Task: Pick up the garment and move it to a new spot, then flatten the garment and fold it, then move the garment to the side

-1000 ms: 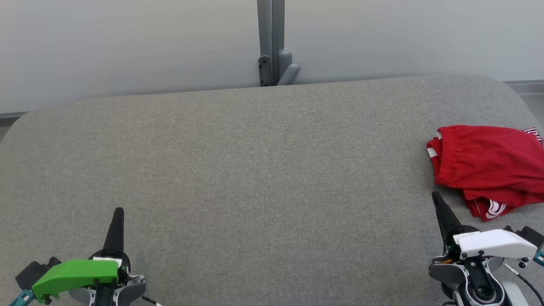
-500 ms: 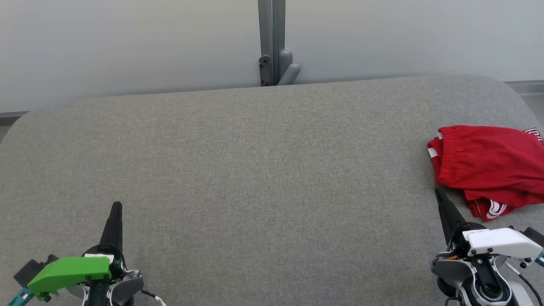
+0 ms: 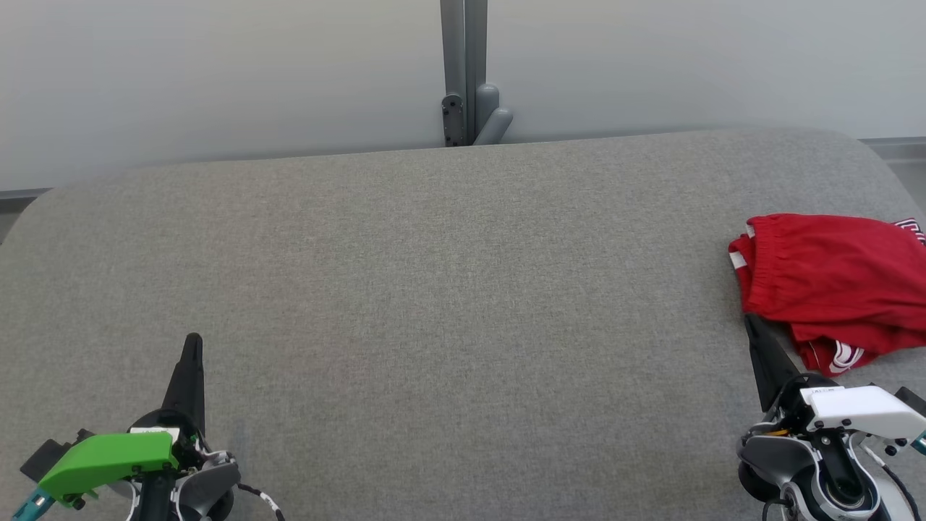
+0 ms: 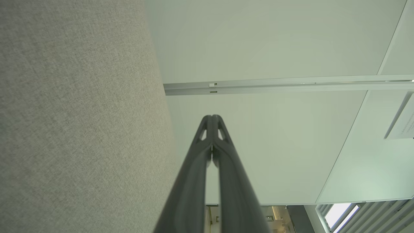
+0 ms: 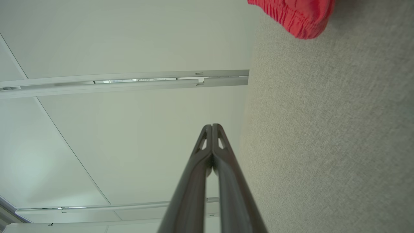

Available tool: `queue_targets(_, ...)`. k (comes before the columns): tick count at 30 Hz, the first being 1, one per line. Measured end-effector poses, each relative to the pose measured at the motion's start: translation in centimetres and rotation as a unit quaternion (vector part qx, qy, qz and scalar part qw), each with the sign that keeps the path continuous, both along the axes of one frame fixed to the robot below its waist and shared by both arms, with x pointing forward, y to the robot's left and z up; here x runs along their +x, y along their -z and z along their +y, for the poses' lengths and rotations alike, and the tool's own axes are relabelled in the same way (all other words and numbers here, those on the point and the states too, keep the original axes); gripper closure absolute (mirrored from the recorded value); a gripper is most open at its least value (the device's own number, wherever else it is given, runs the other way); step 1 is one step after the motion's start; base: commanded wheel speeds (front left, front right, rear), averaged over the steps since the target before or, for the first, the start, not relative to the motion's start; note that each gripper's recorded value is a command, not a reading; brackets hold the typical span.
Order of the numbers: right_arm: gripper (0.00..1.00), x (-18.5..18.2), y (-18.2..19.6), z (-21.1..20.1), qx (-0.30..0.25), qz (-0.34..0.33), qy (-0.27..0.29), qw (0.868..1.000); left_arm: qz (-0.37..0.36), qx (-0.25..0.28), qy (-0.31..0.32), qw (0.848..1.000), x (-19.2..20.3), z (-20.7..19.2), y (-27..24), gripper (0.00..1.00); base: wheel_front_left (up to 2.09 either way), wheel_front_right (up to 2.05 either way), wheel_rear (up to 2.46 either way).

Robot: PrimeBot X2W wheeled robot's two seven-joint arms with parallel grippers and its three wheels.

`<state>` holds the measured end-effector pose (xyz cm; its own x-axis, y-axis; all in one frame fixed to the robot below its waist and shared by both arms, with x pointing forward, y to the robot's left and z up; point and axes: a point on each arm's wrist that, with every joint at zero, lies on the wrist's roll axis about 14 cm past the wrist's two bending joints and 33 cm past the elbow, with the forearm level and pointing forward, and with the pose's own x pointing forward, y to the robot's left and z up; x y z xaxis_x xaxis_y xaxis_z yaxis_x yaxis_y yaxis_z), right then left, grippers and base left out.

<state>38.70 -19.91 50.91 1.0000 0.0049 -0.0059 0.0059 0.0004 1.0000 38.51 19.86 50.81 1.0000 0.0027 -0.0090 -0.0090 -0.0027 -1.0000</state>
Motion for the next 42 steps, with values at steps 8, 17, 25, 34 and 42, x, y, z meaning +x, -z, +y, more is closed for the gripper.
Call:
queue_targets(8, 1.0, 0.03, -0.08, -0.01, 0.002, -0.001, 0.0, 1.0, -0.003, -0.002, -0.001, 1.0, 0.08, 0.03, -0.18, 1.0, 0.0, 0.0, 0.0)
queue_targets(17, 1.0, 0.03, -0.09, -0.01, 0.002, -0.002, 0.0, 1.0, -0.003, -0.002, -0.001, 1.0, 0.08, 0.03, -0.18, 1.0, 0.0, 0.0, 0.0)
queue_targets(25, 1.0, 0.03, -0.09, -0.01, 0.002, -0.002, 0.0, 1.0, -0.003, -0.002, -0.001, 1.0, 0.08, 0.05, -0.19, 1.0, 0.0, 0.0, 0.0)
queue_targets(34, 1.0, 0.04, -0.1, -0.01, 0.002, -0.002, 0.0, 1.0, -0.003, -0.002, -0.001, 1.0, 0.08, 0.05, -0.19, 1.0, 0.0, 0.0, 0.0)
queue_targets(42, 1.0, 0.04, -0.1, -0.01, 0.002, -0.002, 0.0, 1.0, -0.003, -0.002, -0.001, 1.0, 0.08, 0.05, -0.2, 1.0, 0.0, 0.0, 0.0)
